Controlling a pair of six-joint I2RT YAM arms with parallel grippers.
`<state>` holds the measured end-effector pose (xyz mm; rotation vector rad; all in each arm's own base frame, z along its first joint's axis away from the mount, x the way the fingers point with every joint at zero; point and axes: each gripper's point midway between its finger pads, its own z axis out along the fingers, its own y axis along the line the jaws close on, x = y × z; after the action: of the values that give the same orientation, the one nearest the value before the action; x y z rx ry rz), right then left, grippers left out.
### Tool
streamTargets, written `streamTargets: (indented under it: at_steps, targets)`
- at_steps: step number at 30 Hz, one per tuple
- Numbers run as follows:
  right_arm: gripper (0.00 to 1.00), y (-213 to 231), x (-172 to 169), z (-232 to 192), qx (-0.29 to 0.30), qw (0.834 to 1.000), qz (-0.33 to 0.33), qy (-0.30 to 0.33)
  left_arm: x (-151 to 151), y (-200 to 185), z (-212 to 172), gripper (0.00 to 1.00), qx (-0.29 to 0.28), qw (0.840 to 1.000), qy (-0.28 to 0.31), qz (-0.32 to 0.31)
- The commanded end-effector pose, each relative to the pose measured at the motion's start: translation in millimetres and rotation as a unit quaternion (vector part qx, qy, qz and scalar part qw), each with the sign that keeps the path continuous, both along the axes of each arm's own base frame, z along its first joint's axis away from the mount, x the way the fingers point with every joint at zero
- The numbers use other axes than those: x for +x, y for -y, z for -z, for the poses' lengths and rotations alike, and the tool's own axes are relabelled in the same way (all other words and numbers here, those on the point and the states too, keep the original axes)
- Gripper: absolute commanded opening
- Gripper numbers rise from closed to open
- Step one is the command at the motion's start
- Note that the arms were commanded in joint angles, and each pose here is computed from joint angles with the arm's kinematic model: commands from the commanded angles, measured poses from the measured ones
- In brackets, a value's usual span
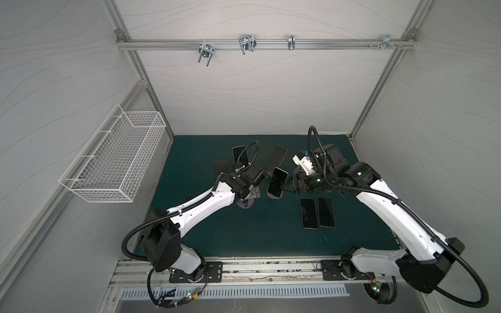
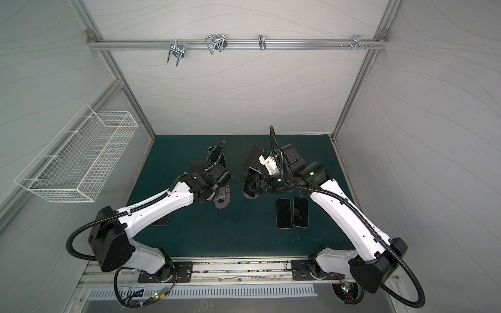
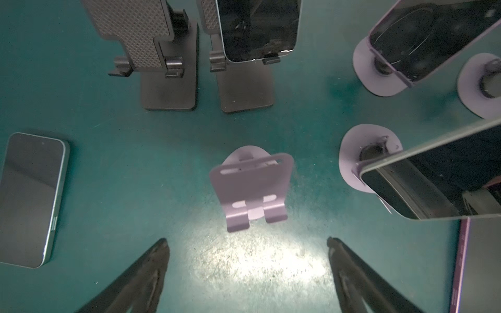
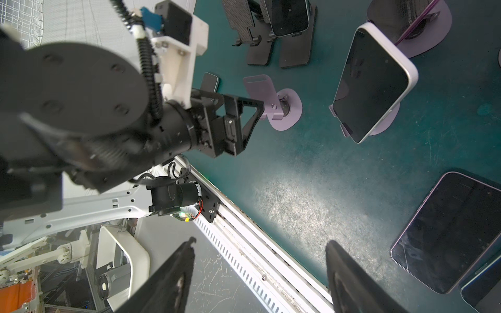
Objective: Remove the phone from the phone stand
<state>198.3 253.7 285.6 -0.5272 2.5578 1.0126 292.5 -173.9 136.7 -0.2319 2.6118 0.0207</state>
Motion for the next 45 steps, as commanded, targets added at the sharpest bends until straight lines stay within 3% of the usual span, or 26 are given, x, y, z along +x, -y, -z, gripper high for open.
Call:
streamTargets:
  at_steps: [1,16,37,45]
  targets:
    - [0.77,-4,-4,-15,0.017,1.000,-0.013,0.008,19,11,-8,0.92,-0.017,1.000,0.017,-0.003]
    - [0.76,-5,-7,-26,0.016,0.999,-0.032,0.013,33,4,19,0.88,-0.007,0.999,-0.006,-0.053]
    - [0.76,-14,-1,-29,0.023,0.999,-0.034,0.003,48,1,38,0.82,-0.003,0.999,-0.026,-0.037]
    - [0.76,-10,-3,-27,0.020,0.999,-0.030,0.007,46,5,42,0.72,-0.014,0.999,-0.031,-0.029]
